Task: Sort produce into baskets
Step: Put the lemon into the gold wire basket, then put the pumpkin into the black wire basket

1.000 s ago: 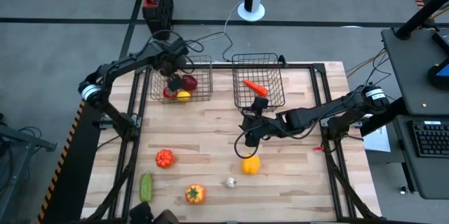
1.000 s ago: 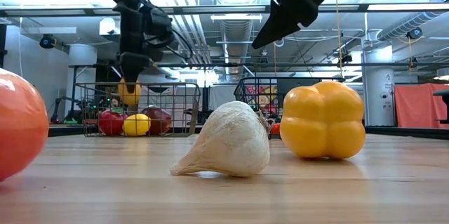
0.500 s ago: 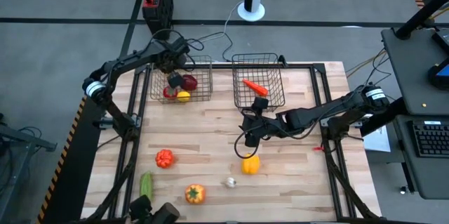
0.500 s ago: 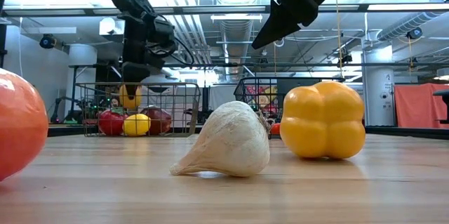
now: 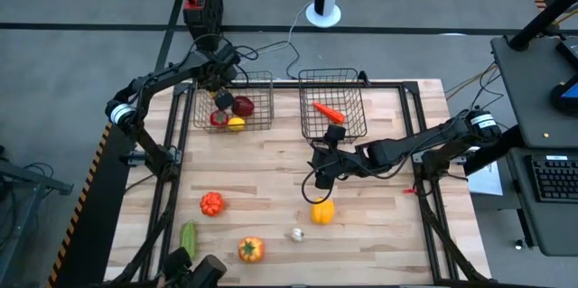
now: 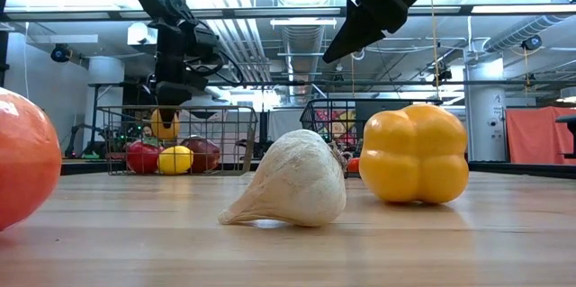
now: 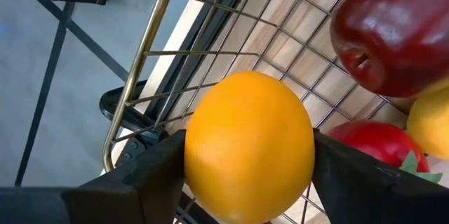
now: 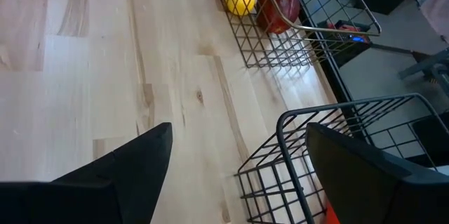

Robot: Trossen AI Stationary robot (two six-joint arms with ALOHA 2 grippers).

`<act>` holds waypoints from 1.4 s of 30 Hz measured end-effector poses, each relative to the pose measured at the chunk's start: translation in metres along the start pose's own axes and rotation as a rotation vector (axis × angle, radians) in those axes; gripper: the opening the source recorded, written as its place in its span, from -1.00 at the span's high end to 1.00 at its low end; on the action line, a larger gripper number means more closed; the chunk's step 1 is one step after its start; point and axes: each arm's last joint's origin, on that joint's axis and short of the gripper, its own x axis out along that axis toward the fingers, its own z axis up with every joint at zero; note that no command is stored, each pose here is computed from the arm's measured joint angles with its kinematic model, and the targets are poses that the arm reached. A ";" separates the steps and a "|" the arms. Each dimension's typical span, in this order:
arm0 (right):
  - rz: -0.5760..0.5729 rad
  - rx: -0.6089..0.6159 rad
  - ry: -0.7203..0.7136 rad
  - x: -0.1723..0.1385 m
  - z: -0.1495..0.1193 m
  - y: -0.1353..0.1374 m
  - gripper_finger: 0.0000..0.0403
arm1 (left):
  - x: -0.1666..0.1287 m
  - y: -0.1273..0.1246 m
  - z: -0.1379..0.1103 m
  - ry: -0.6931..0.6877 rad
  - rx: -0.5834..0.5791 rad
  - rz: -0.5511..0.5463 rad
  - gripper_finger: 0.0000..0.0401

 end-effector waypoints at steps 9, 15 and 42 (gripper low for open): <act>0.000 -0.002 0.000 0.000 0.000 0.000 -0.58 | 0.000 0.000 0.001 -0.007 -0.005 0.001 -0.30; 0.000 0.004 0.001 0.000 0.000 0.000 -0.56 | 0.000 0.001 0.001 -0.009 0.001 0.002 -0.30; 0.000 0.016 0.002 0.000 0.000 0.000 -0.56 | 0.000 -0.001 0.004 -0.055 0.000 -0.065 -0.59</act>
